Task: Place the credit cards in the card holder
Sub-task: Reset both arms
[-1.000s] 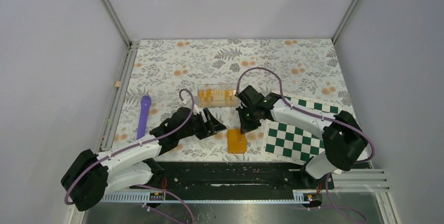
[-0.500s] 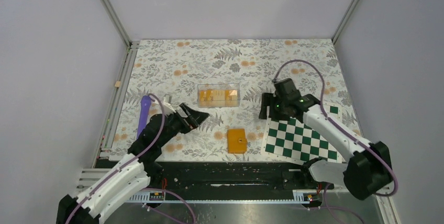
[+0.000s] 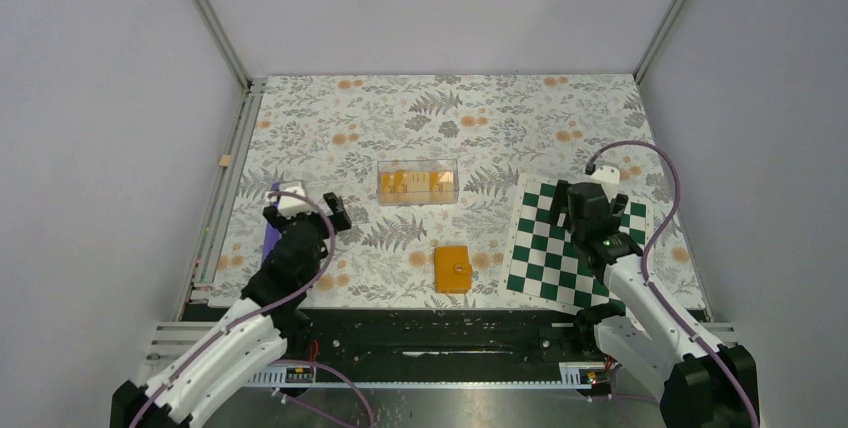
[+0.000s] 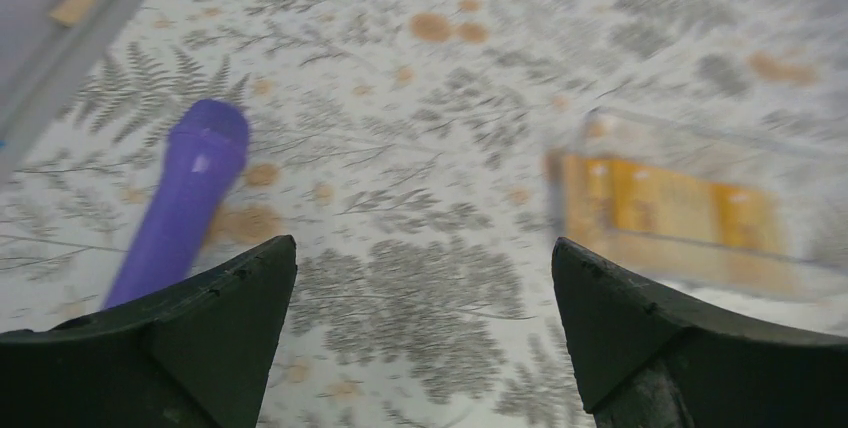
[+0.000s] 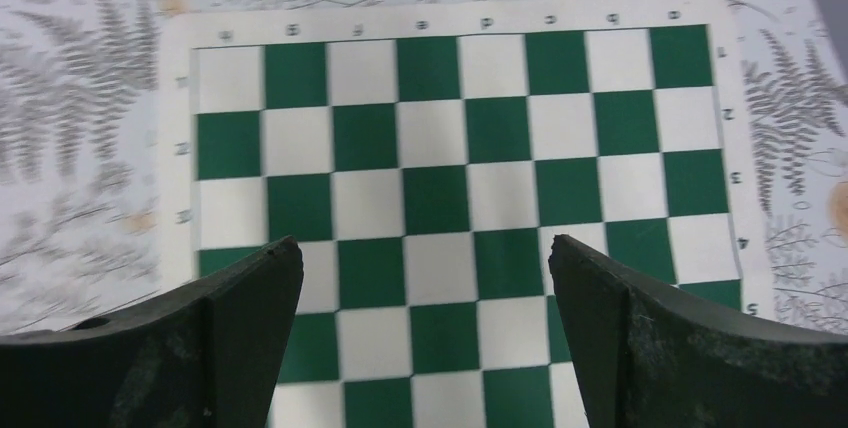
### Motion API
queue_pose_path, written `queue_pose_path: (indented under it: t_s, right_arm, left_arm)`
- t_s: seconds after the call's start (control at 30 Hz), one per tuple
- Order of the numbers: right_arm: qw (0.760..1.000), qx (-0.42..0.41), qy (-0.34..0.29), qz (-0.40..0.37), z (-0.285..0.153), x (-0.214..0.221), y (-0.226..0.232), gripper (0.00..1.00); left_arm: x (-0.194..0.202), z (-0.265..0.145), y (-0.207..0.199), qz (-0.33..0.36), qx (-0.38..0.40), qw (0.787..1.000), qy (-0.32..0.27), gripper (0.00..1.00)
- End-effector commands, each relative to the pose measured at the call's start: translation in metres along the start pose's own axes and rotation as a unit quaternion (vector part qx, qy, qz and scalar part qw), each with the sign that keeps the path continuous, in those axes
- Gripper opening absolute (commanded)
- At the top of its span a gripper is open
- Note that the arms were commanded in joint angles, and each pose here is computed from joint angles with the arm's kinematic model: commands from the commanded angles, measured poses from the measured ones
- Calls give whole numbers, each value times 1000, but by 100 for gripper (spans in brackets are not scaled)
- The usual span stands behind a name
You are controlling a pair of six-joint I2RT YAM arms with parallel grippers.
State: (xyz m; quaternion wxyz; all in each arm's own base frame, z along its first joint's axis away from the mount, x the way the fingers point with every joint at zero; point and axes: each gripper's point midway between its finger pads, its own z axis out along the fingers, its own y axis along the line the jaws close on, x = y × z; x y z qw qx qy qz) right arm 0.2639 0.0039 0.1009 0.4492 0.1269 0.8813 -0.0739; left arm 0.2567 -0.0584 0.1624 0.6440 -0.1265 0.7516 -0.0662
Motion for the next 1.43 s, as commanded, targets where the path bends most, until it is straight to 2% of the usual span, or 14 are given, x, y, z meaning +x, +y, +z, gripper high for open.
queue_pose_path:
  t_s: [0.0,0.1,0.2,0.4,0.53,0.63,0.67,0.7,0.77,0.83,0.87,0.93,1.4]
  right_arm:
    - [990,88,-113,-3,19,-23,-31,100]
    - [987,66,-143,-13,29,-14,-27,99]
    - [982,39,-185,-6,32,-24,-24,100]
    - [985,-14,-169,-14,57,-40,-9,99]
    - [979,-48,-196,-11,67,-57,5,100]
    - [978,-59,-198,27,87,-52,2,99]
    - [970,-72,-227,36,88,-58,5,99]
    - [971,-72,-225,36,87,-59,4,100]
    - [979,-66,-193,27,91,-48,3,99]
    - [972,-66,-221,38,87,-56,2,99]
    - [975,-57,-209,40,88,-51,-2,100]
    - [975,-55,-212,43,87,-54,-2,100]
    - [973,-63,-217,40,88,-55,1,99]
  left_arm:
    - [-4,21,32,126,-90,987,-35,99]
    - [8,36,36,134,-87,986,-46,99]
    - [12,47,44,119,-74,989,-54,99]
    - [-2,69,49,125,-15,989,-78,99]
    - [-15,82,42,123,19,985,-119,99]
    - [0,101,35,139,53,983,-105,99]
    - [0,104,32,149,62,981,-106,99]
    - [11,108,35,149,55,985,-71,99]
    - [8,114,36,147,46,986,-58,99]
    - [8,121,41,134,31,989,-53,99]
    - [4,121,52,120,-2,991,-56,99]
    - [2,121,55,117,-13,991,-63,99]
    - [2,120,53,119,-15,990,-68,99]
